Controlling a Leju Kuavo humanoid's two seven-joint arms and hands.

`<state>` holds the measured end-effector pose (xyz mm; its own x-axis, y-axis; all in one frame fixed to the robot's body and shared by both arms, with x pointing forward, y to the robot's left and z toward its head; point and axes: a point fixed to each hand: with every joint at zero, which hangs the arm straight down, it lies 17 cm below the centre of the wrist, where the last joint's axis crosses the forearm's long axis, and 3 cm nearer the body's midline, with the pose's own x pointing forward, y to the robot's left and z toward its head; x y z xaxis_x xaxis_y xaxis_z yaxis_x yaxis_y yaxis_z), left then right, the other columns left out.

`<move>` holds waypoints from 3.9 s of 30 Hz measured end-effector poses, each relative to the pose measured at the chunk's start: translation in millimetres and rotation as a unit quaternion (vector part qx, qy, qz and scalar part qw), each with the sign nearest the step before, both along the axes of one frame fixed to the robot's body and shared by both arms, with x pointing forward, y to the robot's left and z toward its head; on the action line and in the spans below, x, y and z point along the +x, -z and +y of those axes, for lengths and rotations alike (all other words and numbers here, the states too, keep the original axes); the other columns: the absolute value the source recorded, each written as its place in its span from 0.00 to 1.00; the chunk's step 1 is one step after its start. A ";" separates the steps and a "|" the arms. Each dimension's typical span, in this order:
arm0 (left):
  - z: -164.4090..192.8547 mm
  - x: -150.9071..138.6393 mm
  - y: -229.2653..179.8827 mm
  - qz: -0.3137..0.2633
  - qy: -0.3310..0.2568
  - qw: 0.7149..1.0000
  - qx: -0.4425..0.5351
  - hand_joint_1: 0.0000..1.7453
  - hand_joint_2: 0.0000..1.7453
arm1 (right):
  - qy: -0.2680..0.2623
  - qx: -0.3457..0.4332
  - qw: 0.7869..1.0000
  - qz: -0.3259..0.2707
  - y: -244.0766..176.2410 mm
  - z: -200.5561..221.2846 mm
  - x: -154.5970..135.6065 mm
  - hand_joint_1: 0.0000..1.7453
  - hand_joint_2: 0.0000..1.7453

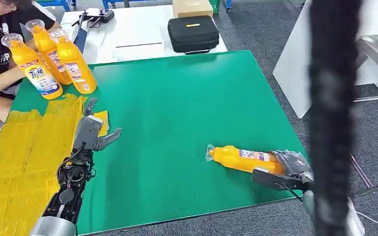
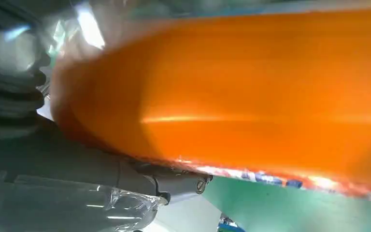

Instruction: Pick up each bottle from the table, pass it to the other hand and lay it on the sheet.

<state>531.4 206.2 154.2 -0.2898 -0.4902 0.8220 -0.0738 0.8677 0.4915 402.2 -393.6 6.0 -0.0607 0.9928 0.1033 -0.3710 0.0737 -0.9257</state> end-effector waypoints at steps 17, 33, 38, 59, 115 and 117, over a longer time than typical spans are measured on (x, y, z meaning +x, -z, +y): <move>3.1 0.7 5.4 0.006 -0.006 1.000 -0.006 0.00 1.00 | -0.002 -0.004 1.000 -0.027 -5.9 2.0 3.7 1.00 1.00; -52.2 -28.8 -60.6 -0.032 0.119 0.989 -0.087 0.00 1.00 | 0.055 0.331 0.860 -0.384 -170.9 86.8 54.8 1.00 1.00; -91.5 -49.1 -90.0 -0.035 0.205 0.969 -0.130 0.00 1.00 | 0.052 0.382 0.815 -0.433 -202.2 99.7 66.1 1.00 1.00; -148.4 -93.2 -110.1 -0.007 0.351 0.918 -0.183 0.00 1.00 | -0.021 0.444 0.797 -0.408 -216.2 195.8 99.4 1.00 1.00; -154.2 -93.5 -110.6 0.025 0.391 0.867 -0.308 1.00 1.00 | -0.264 0.510 0.797 -0.188 -174.0 408.3 36.8 1.00 1.00; -153.2 -93.1 -110.4 0.025 0.390 0.866 -0.311 1.00 1.00 | -0.262 0.511 0.796 -0.189 -174.3 408.3 36.9 1.00 1.00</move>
<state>438.3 53.0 264.6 -0.2901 0.3815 0.8777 0.6614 0.7427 -0.1042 439.1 14.7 180.3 -0.6582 0.2289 0.7172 -0.3080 0.7874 -0.5339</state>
